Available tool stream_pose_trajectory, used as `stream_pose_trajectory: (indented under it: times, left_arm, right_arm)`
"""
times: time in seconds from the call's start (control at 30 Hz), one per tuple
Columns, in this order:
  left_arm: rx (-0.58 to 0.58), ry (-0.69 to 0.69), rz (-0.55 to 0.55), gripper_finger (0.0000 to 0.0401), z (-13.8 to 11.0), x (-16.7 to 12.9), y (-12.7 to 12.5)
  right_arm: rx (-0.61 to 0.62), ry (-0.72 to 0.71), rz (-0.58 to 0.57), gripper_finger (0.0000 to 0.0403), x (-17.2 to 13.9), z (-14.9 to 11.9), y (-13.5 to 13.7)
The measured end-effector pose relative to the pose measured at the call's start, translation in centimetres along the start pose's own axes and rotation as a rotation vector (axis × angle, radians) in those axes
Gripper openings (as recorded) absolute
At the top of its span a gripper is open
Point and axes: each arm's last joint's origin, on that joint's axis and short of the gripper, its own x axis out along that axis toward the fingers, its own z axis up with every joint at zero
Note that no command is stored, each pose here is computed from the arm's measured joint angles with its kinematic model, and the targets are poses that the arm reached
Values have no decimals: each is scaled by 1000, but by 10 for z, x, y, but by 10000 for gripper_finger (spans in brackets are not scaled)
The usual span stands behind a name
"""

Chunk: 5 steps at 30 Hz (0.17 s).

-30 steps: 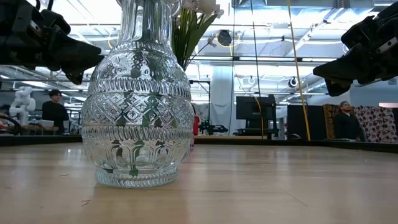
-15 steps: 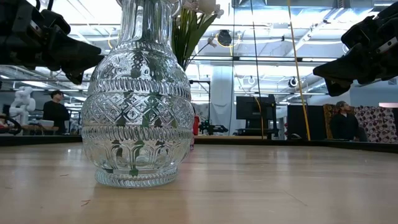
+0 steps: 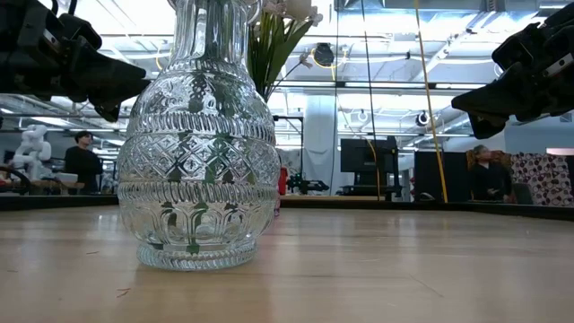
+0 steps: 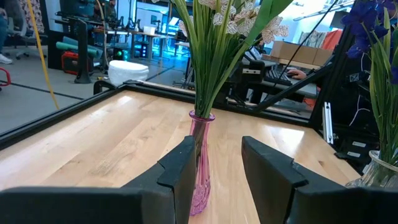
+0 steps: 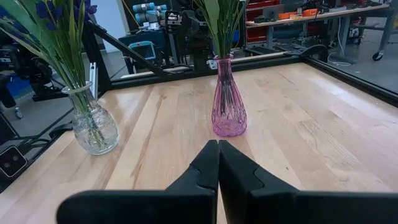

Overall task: Sort flowers into vase by color
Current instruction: Return to Home Position

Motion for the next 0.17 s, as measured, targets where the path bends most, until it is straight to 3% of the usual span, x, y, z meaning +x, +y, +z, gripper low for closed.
stream_pose_trajectory:
  times: [0.17]
  left_arm:
    - [0,0,0,136,0,0,0]
  right_arm:
    - [0,0,0,0,0,0,0]
